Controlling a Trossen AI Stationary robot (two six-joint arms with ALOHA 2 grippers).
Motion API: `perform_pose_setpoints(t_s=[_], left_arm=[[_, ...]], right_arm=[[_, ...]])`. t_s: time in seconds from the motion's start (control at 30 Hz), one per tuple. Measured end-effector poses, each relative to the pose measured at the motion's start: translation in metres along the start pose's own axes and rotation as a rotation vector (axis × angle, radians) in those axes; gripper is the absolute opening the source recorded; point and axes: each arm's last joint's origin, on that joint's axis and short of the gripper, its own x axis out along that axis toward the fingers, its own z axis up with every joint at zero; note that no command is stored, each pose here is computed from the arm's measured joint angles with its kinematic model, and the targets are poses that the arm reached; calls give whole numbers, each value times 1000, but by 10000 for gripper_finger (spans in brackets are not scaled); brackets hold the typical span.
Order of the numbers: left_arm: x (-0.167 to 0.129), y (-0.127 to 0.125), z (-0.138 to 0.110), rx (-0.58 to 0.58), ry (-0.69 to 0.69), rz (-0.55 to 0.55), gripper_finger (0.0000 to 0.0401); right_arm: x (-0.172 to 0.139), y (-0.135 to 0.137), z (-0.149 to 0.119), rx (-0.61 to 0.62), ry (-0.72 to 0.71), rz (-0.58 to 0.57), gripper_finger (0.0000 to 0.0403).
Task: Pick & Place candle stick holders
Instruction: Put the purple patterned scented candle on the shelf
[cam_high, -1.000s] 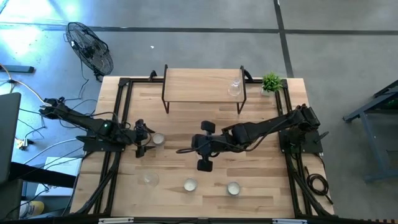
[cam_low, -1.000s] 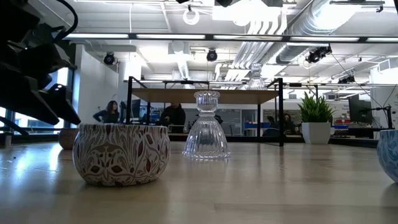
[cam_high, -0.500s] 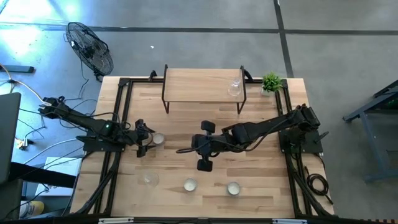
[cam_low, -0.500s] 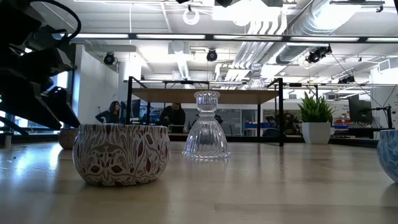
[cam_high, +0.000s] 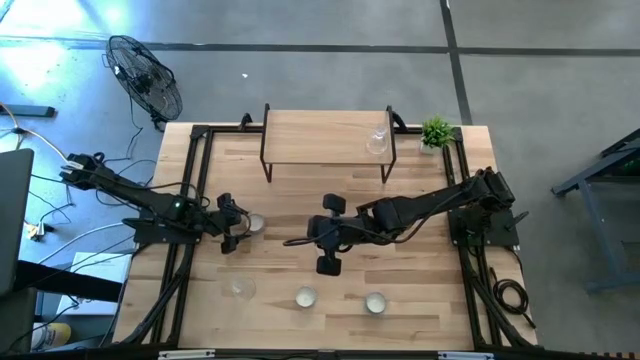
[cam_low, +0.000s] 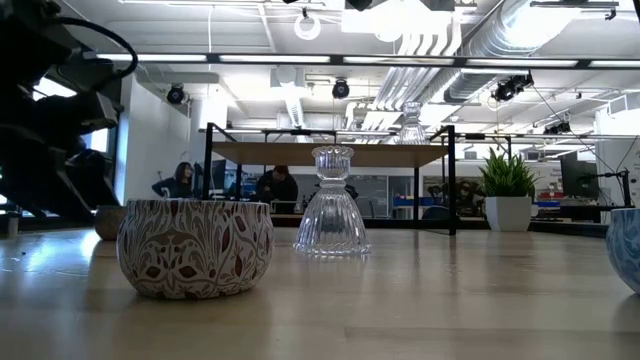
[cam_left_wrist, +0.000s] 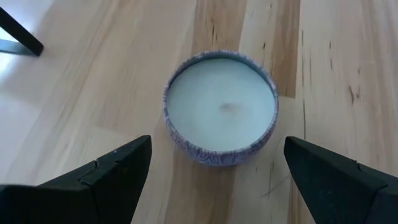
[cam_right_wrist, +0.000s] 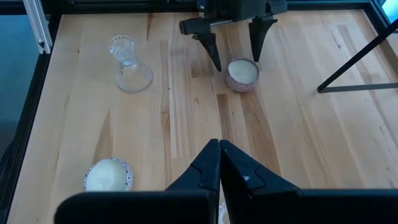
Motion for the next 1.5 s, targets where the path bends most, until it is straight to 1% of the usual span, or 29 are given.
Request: perform_pose_setpoints(t_s=[0.2, 0.57, 0.67, 0.83, 1.07, 1.5], left_arm=[[0, -2, 5, -19, -43, -18, 358], [0, -2, 5, -16, -42, -14, 358], [0, -1, 5, -39, -46, -4, 358], [0, -2, 5, -42, -45, -9, 358], [0, 0, 6, -43, -64, 36, 358], [0, -1, 5, -69, -60, 24, 358]], right_arm=[[0, 0, 0, 0, 0, 0, 1], [0, 0, 0, 0, 0, 0, 1], [0, 0, 0, 0, 0, 0, 2], [0, 0, 0, 0, 0, 0, 1], [0, 0, 0, 0, 0, 0, 1], [0, 0, 0, 0, 1, 0, 2]])
